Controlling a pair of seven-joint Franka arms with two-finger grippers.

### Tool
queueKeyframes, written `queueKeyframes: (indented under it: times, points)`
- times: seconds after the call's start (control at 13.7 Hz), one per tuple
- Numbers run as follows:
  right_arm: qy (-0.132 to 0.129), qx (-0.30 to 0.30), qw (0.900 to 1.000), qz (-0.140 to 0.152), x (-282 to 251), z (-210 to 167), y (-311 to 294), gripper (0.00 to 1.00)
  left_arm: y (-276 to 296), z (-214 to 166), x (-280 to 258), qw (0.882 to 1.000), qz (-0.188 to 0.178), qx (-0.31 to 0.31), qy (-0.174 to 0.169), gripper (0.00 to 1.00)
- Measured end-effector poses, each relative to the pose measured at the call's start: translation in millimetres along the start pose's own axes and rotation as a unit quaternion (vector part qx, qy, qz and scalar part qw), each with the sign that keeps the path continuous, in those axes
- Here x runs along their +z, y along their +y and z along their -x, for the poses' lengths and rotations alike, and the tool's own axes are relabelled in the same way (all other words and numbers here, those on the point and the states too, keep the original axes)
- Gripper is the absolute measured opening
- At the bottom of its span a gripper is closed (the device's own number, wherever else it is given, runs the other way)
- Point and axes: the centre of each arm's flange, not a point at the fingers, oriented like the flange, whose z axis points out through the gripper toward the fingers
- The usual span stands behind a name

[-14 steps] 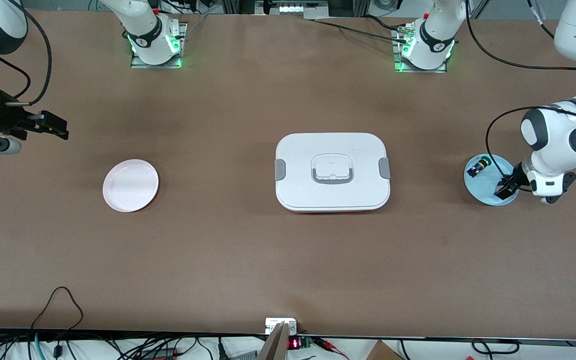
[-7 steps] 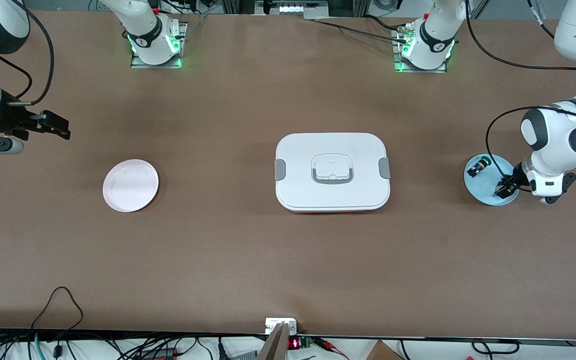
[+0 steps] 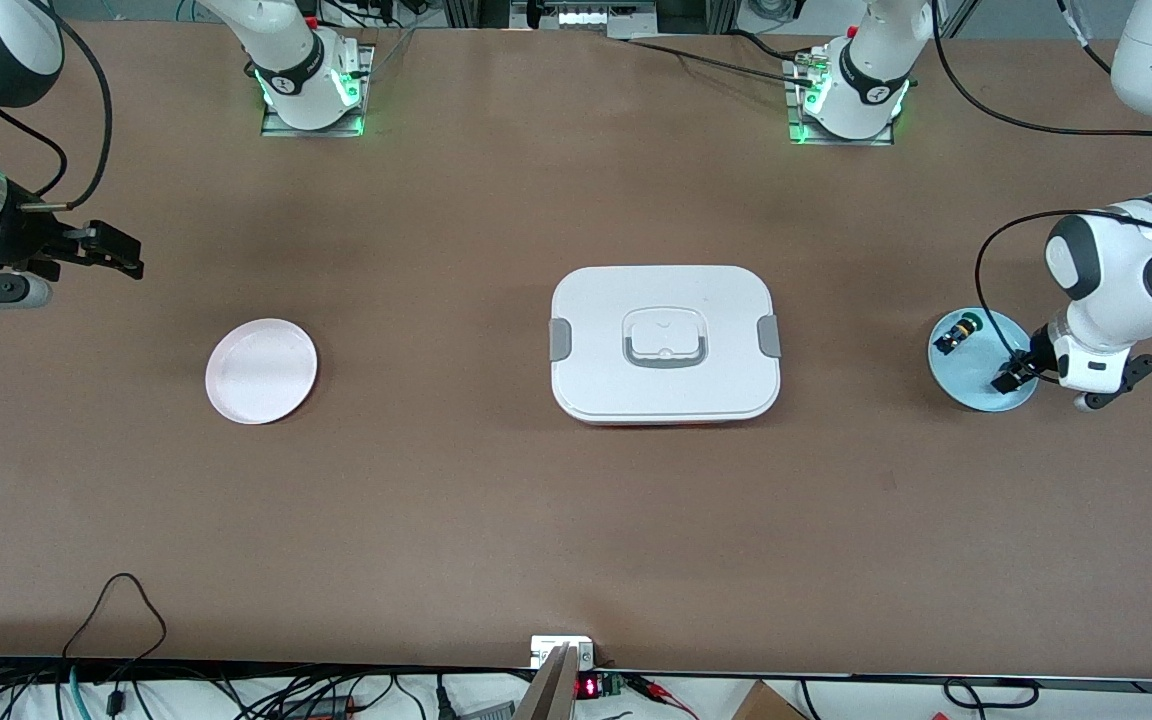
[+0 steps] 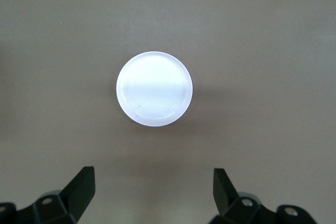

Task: Transfer orange switch to right arm and place
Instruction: 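Lift the switch with the left gripper while the right gripper approaches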

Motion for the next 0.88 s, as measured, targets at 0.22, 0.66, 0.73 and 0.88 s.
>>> queueKeyframes:
  times: [0.22, 0.66, 0.73, 0.88]
  points:
    - [0.000, 0.000, 1.000, 0.000, 0.3, -0.1, -0.1, 1.00, 15.4, -4.8, -37.4, 0.998, 0.006, 0.054, 0.012, 0.78]
    - [-0.010, -0.021, 0.998, -0.064, 11.7, -7.4, -47.4, 1.00, 143.9, 37.9, -112.2, 0.977, 0.061, 0.199, 0.051, 0.78]
    - [-0.015, -0.017, 0.994, -0.105, 17.1, -10.2, -57.7, 1.00, 175.8, 54.3, -125.2, 0.968, 0.075, 0.231, 0.057, 0.78]
    - [-0.028, -0.009, 0.988, -0.154, 30.3, -16.7, -69.1, 1.00, 236.4, 92.1, -149.8, 0.950, 0.113, 0.285, 0.062, 0.78]
